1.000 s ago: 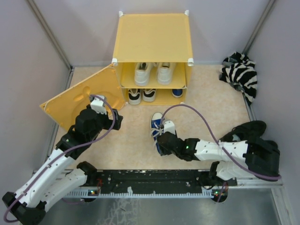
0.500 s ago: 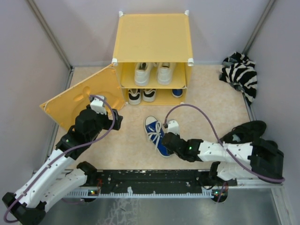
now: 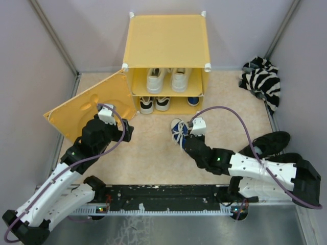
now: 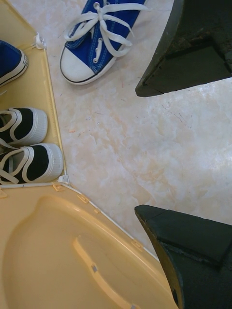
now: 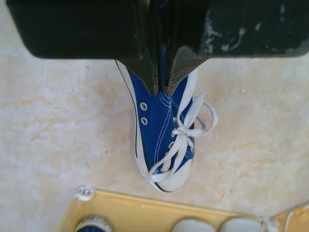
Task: Place and organize the shoes in the shoe cabinet
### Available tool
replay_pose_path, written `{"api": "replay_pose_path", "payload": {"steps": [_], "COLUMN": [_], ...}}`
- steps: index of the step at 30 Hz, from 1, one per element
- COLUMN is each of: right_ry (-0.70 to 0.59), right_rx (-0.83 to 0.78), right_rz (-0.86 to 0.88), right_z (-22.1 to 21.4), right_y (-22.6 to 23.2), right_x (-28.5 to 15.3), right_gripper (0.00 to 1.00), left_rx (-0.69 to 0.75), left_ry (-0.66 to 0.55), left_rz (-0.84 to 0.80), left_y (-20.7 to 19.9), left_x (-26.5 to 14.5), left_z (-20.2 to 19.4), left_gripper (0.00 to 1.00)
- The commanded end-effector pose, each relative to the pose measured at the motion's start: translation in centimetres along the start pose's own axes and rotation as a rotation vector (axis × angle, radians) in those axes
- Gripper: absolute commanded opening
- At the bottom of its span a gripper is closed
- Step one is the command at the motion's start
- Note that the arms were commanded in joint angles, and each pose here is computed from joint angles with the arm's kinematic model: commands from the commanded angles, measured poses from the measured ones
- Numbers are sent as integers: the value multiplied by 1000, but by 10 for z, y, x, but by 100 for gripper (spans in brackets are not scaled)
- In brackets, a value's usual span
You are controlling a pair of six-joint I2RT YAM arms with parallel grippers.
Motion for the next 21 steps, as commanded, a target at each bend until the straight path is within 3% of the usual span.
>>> {"api": "replay_pose_path", "payload": {"steps": [1, 8, 13, 21], "right_ry": [-244, -228, -366, -539], "right_rx": [155, 241, 337, 333], "right_rz": [-119, -134, -136, -104], "right_z": [39, 16, 1, 27], "right_y": [-1, -6, -17, -6], "right_x": [12, 23, 28, 43], "right_gripper": [0, 0, 0, 0], "left_rx": [2, 1, 4, 9], "left_ry": [-11, -10, -3, 8], "left_rz": [6, 14, 10, 18], "left_y": [1, 2, 1, 1], "left_x": [1, 1, 3, 6], "left_z": [0, -1, -1, -2], "left_gripper": [99, 99, 99, 99]}}
Point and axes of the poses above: each gripper's point midway between its finger pads, its own x axis out along the fingers, its own y axis along the line the jaws close on, z = x × y, the point moved 10 cm from there along -x, back along the fingers, and after that the axes turned 3 degrees about -x, right-handed, at the moved point
